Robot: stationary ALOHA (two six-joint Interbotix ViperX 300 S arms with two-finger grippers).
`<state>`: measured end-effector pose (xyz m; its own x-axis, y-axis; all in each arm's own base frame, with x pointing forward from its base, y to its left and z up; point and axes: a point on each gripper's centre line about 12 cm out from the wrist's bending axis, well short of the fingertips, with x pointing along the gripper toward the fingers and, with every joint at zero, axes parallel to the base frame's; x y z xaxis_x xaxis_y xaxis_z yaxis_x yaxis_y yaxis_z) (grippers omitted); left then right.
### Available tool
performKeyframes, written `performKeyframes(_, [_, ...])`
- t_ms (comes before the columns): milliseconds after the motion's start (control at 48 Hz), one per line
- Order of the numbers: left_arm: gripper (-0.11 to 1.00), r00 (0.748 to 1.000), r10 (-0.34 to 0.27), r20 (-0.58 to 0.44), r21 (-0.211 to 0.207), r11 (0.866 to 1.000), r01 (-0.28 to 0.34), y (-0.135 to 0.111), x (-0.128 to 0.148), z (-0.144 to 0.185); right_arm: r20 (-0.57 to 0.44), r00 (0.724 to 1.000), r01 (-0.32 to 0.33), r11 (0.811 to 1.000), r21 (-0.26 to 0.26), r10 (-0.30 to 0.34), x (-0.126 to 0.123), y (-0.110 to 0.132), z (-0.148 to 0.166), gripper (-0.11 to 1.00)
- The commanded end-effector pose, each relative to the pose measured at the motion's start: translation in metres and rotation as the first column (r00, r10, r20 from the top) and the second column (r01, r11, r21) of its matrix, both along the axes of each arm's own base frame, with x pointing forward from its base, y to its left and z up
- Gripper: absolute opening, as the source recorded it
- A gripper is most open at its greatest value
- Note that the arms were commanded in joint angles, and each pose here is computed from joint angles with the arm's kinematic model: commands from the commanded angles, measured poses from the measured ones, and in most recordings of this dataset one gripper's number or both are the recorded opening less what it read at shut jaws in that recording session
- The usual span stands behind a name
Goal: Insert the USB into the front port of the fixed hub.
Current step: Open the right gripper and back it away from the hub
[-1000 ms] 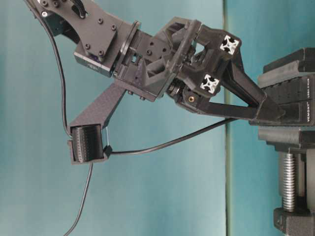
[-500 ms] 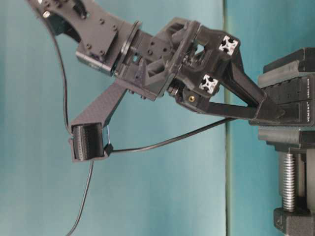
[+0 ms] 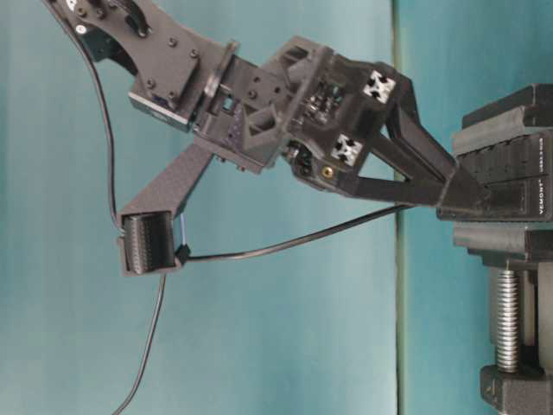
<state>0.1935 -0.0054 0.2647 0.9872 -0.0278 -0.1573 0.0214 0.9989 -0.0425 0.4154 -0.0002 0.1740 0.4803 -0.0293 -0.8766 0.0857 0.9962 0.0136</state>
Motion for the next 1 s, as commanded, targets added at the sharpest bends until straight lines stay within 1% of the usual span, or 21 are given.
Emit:
performKeyframes(0, [0.00, 1.000, 0.000, 0.017, 0.001, 1.000, 0.000, 0.000, 0.002, 0.005, 0.067, 0.998, 0.002, 1.000, -0.003, -0.002, 0.002, -0.002, 0.027, 0.70])
performKeyframes(187, [0.00, 1.000, 0.000, 0.015, 0.000, 1.000, 0.000, 0.000, 0.001, 0.004, 0.089, 0.996, -0.005, 1.000, -0.005, 0.005, -0.002, -0.001, 0.036, 0.71])
performKeyframes(583, [0.00, 1.000, 0.000, 0.012, -0.002, 1.000, 0.000, 0.000, -0.001, 0.001, 0.096, 0.995, -0.020, 1.000, 0.003, 0.019, -0.030, 0.008, 0.046, 0.71])
performKeyframes(666, [0.00, 1.000, 0.007, 0.006, -0.015, 1.000, -0.007, 0.001, -0.002, -0.003, 0.083, 0.996, -0.019, 1.000, 0.006, 0.019, -0.037, 0.009, 0.044, 0.71])
performKeyframes(791, [0.00, 1.000, 0.014, 0.004, -0.052, 0.999, -0.014, 0.001, -0.004, -0.005, 0.067, 0.998, -0.019, 1.000, 0.006, 0.018, -0.044, 0.009, 0.046, 0.70])
performKeyframes(875, [0.00, 1.000, 0.013, -0.002, -0.054, 0.998, -0.013, 0.001, -0.006, -0.005, 0.067, 0.998, -0.021, 1.000, 0.007, 0.020, -0.047, 0.009, 0.049, 0.70])
performKeyframes(979, [0.00, 0.999, 0.015, -0.039, -0.053, 0.998, -0.017, 0.001, -0.006, -0.010, 0.077, 0.997, -0.021, 1.000, 0.007, 0.021, -0.050, 0.009, 0.049, 0.70])
